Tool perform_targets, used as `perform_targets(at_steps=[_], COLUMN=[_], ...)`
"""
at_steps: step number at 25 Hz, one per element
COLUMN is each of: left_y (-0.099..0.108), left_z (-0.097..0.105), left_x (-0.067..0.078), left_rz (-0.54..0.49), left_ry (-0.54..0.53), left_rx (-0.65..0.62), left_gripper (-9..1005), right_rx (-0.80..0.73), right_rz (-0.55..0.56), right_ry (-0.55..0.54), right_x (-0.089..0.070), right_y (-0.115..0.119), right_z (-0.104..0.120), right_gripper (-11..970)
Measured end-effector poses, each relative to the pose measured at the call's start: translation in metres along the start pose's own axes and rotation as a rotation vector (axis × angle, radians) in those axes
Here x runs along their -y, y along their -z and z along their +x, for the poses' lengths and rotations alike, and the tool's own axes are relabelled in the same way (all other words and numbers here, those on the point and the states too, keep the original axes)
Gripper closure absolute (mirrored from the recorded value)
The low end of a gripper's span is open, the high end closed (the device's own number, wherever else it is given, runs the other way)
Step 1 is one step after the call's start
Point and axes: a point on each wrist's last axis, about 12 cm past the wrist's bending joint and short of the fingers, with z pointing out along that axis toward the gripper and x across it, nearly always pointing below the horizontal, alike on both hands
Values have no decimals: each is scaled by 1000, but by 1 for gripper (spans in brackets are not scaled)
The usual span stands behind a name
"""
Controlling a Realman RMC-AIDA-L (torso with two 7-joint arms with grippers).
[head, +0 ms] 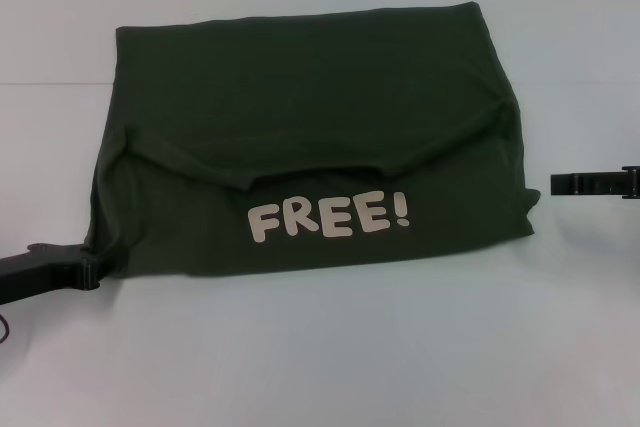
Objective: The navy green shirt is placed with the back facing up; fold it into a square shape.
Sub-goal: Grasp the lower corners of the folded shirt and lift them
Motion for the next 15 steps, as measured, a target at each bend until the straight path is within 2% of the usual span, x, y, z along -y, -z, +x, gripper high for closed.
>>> perform_targets(at_steps=[6, 10, 15], left_y=[0, 0, 1], left_z=[-1, -1, -2], left_x=[1, 0, -1], left_rz=[7, 6, 3], left_ry=[-5, -10, -10], left_rx=[-2, -3, -3], left_gripper=[928, 928, 928], right_rx=[-154, -211, -235], right_rz=[82, 73, 110], right_ry=[-38, -60, -66], right_x=[-10, -17, -18], right_y=[-18, -39, -60], right_z=[-21, -25, -28], right_gripper=[14, 14, 14])
